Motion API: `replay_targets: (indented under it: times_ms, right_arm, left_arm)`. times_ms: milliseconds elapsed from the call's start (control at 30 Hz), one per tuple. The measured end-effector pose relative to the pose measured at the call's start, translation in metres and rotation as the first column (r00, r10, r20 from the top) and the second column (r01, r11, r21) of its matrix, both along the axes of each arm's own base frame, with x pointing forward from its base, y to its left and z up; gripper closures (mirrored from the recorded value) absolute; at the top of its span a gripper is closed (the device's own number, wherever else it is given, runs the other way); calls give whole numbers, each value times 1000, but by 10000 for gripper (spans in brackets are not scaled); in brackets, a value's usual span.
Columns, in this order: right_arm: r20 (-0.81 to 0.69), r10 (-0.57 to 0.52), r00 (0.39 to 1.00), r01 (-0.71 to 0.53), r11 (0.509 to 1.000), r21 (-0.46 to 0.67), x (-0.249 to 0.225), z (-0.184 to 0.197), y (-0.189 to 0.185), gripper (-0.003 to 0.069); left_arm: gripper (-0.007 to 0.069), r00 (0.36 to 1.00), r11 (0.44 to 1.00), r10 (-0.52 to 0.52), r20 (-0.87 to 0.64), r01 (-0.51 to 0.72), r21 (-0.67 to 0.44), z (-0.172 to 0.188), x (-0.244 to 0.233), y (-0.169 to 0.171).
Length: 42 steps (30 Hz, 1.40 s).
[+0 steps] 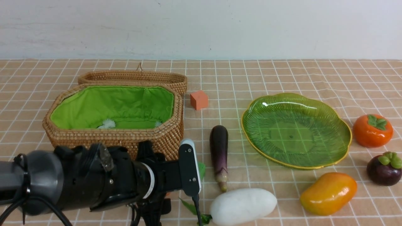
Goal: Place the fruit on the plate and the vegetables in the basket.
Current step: Grab a potato with your left arm and place it in the basket on the left
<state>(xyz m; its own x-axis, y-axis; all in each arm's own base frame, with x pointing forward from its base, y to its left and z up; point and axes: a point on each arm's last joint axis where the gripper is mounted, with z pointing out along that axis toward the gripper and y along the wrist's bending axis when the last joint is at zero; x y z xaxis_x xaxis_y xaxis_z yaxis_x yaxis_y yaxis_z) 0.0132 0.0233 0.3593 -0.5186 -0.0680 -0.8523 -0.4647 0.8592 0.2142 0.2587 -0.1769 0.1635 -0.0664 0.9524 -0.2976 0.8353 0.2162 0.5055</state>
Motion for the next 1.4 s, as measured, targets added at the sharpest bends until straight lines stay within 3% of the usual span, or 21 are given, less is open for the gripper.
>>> replay_targets:
  times_ms: [333,467,833,933,1033,1133,1400]
  right_arm:
    - [1,1,1000,-1,1000,-1,0,0,0,571]
    - [1,1,1000,-1,1000,-2,0,0,0,568]
    - [72,-13,997,10,999,42,3,7,1,561]
    - [199,-32,979,-2,986,168,7,22,4,561]
    - [295,-45,955,-32,968,250,8,34,6,559]
    - [363,-37,931,-78,951,299,7,43,9,557]
    - [416,28,909,-166,939,300,3,47,14,554]
  left_arm:
    - [126,996,995,82,-41,-79,58,7,-18,-3]
    - [126,994,995,102,-38,-101,22,21,-34,-10]
    - [126,980,977,180,88,-168,-130,97,-57,9]
    - [126,940,967,220,262,-175,-183,151,-46,24]
    - [126,903,961,257,344,-202,-188,174,-28,37]
    - [126,885,957,285,369,-241,-162,176,-4,49]
    - [127,896,937,337,288,-349,-13,125,56,68]
